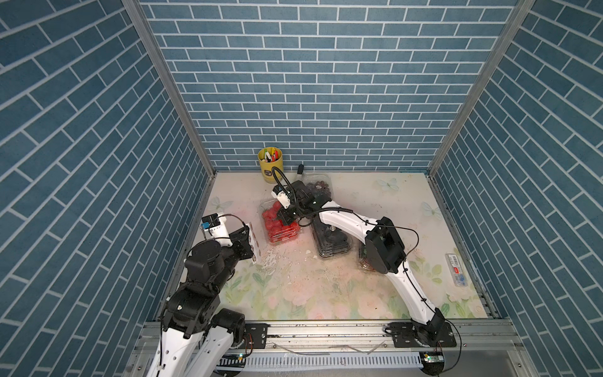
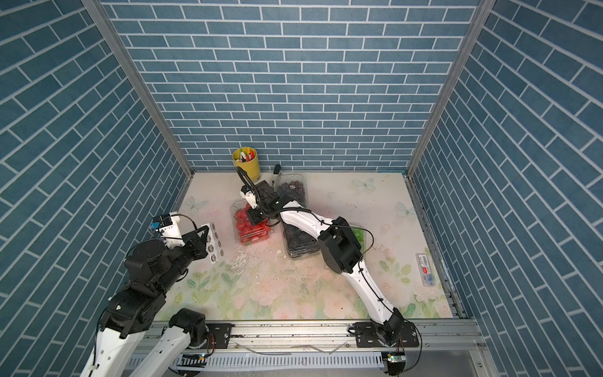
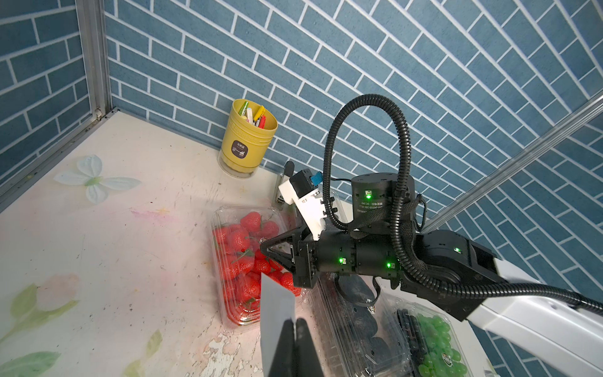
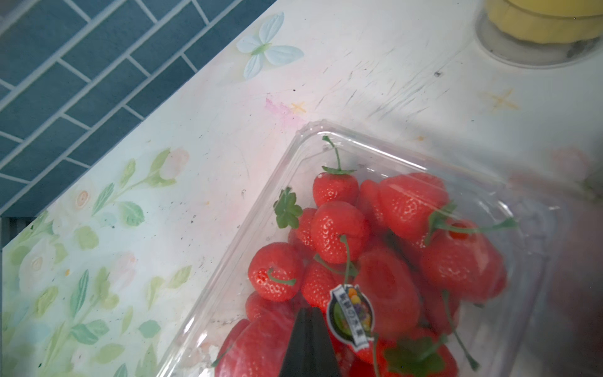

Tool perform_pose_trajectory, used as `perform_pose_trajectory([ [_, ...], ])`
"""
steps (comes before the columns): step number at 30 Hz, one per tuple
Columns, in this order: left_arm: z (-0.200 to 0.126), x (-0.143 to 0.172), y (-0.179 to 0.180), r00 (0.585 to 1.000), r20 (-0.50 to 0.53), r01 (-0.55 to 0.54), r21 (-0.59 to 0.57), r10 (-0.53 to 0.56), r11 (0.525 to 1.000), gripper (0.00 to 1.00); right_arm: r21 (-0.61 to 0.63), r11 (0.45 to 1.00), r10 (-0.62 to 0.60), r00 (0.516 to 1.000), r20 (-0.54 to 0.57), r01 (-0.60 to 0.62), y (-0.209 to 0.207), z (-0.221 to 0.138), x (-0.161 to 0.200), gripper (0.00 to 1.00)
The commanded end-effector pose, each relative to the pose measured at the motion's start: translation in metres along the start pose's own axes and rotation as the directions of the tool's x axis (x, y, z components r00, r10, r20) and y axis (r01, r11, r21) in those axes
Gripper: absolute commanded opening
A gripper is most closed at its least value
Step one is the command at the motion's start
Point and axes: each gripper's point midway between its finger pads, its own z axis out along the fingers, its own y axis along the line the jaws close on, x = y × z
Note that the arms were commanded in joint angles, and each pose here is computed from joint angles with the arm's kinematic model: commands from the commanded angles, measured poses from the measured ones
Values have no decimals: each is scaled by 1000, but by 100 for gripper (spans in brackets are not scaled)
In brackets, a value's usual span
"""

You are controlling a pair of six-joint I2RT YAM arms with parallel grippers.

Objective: Label fruit boxes
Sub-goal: Stick the label on the fruit box, then place the label sticker at the center of the board.

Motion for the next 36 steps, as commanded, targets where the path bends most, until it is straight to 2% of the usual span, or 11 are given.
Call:
perform_pose_trajectory([
  [1,2,-3,-1,1000,13,-13,5,13,1000,0,-39,999,-7,999,-49,5,12,4,14,0],
  [5,2,-2,-1,1000,9,-13,6,13,1000,0,-15,1000,-19,1000,-15,18,12,-8,5,0],
  [11,5,-1,-8,1000,-4,-7,43,7,999,0,58,997,-51,990,133,44,11,-63,-27,0],
  [14,9,0,-17,1000,-19,5,92,-3,996,0,99,995,-27,978,206,7,1,-94,-34,0],
  [18,21,4,-36,998,-51,43,191,-33,981,0,72,994,55,956,288,-79,-11,-132,-31,3],
  [23,42,6,-65,990,-102,125,343,-96,931,0,-39,979,201,916,348,-200,-23,-176,-13,15],
  [25,58,16,-73,979,-159,182,383,-130,906,0,-86,971,237,901,364,-221,-21,-191,-7,20],
  [30,80,21,-99,956,-226,281,505,-189,816,0,-150,965,258,871,419,-214,-10,-232,4,28],
  [36,96,30,-131,945,-272,309,569,-180,762,0,-271,951,268,829,490,-148,18,-276,3,42],
])
